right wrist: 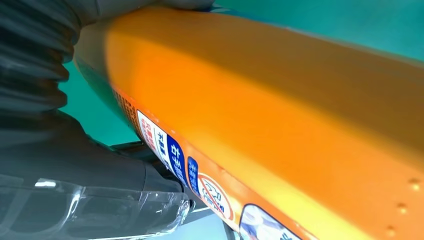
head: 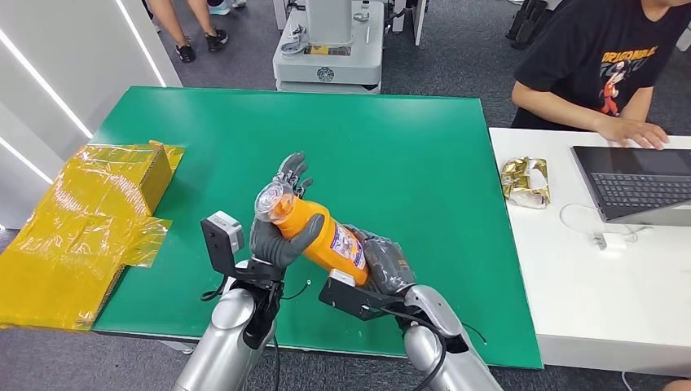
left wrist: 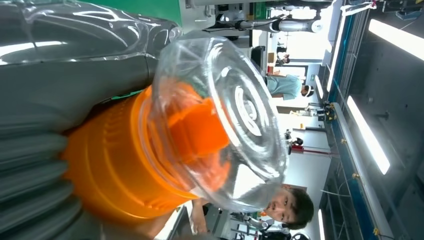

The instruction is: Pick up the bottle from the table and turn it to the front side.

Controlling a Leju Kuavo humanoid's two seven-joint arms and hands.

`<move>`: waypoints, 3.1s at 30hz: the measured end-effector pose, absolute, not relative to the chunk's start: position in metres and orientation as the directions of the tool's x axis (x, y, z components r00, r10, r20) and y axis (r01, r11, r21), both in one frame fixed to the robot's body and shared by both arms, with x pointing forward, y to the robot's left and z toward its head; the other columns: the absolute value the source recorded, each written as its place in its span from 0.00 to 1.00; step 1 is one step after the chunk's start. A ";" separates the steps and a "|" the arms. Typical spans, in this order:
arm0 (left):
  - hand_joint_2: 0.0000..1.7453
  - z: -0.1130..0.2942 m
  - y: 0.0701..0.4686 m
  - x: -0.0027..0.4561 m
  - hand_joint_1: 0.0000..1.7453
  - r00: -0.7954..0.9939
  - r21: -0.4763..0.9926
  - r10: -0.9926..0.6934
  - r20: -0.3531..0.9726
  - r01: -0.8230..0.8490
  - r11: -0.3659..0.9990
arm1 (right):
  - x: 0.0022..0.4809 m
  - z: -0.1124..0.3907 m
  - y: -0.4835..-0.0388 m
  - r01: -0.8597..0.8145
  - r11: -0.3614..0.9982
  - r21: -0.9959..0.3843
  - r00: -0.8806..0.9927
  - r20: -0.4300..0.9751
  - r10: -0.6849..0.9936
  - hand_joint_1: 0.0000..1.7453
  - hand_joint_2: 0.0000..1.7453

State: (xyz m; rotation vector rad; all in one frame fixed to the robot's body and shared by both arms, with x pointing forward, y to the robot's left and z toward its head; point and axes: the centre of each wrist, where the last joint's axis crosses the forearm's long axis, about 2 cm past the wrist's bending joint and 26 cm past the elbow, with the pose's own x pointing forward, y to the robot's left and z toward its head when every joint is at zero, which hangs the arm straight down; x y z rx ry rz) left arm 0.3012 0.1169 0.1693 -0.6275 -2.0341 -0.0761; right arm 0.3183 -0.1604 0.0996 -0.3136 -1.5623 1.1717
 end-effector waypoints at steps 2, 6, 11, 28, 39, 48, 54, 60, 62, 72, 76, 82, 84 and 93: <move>1.00 0.169 0.117 0.301 1.00 -0.392 -0.193 0.393 0.832 0.458 0.868 | 0.316 0.098 -0.161 -0.361 0.477 -0.802 -0.356 0.591 0.724 1.00 1.00; 1.00 0.169 0.116 0.301 1.00 -0.385 -0.189 0.388 0.837 0.462 0.867 | 0.312 0.097 -0.162 -0.337 0.486 -0.806 -0.352 0.587 0.729 1.00 1.00; 1.00 0.170 0.113 0.300 1.00 -0.378 -0.194 0.397 0.836 0.474 0.859 | 0.308 0.097 -0.163 -0.308 0.502 -0.808 -0.348 0.587 0.731 1.00 1.00; 1.00 0.179 0.109 0.304 1.00 -0.381 -0.218 0.421 0.823 0.473 0.854 | 0.301 0.103 -0.160 -0.191 0.640 -0.744 -0.387 0.657 0.647 0.00 1.00; 1.00 0.173 0.112 0.303 1.00 -0.360 -0.258 0.426 0.830 0.430 0.865 | 0.291 0.132 -0.139 -0.059 0.833 -0.550 -0.467 0.752 0.464 0.00 1.00; 1.00 0.173 0.114 0.304 1.00 -0.365 -0.263 0.408 0.837 0.385 0.885 | 0.268 0.148 -0.128 0.067 0.947 -0.314 -0.554 0.778 0.297 0.00 1.00; 1.00 0.173 0.134 0.310 1.00 -0.427 -0.230 0.329 0.842 0.268 0.936 | 0.258 0.165 -0.129 0.182 0.965 -0.191 -0.590 0.763 0.263 0.00 1.00; 1.00 0.176 0.173 0.317 1.00 -0.548 -0.022 0.058 0.834 0.072 0.997 | 0.251 0.176 -0.135 0.231 0.964 -0.129 -0.631 0.735 0.249 0.00 1.00; 1.00 0.176 0.186 0.317 1.00 -0.565 0.071 -0.052 0.823 0.012 0.997 | 0.247 0.177 -0.137 0.244 0.964 -0.110 -0.639 0.730 0.245 0.00 1.00; 1.00 0.169 0.242 0.307 1.00 -0.564 0.447 -0.520 0.642 -0.276 0.851 | 0.233 0.175 -0.145 0.237 0.970 -0.053 -0.656 0.728 0.201 0.00 1.00; 1.00 0.166 0.263 0.304 1.00 -0.521 0.539 -0.650 0.554 -0.371 0.756 | 0.231 0.177 -0.145 0.223 0.974 -0.033 -0.666 0.725 0.177 0.00 1.00; 1.00 0.164 0.279 0.303 1.00 -0.431 0.678 -0.783 0.450 -0.405 0.613 | 0.230 0.179 -0.146 0.191 0.981 -0.017 -0.672 0.726 0.144 0.00 1.00; 1.00 0.163 0.283 0.303 1.00 -0.414 0.715 -0.806 0.424 -0.394 0.578 | 0.229 0.179 -0.146 0.183 0.983 -0.016 -0.673 0.727 0.137 0.00 1.00; 1.00 0.128 0.302 0.303 1.00 -0.342 0.893 -0.916 0.209 -0.315 0.321 | 0.220 0.173 -0.150 0.158 0.987 0.003 -0.666 0.739 0.104 0.00 1.00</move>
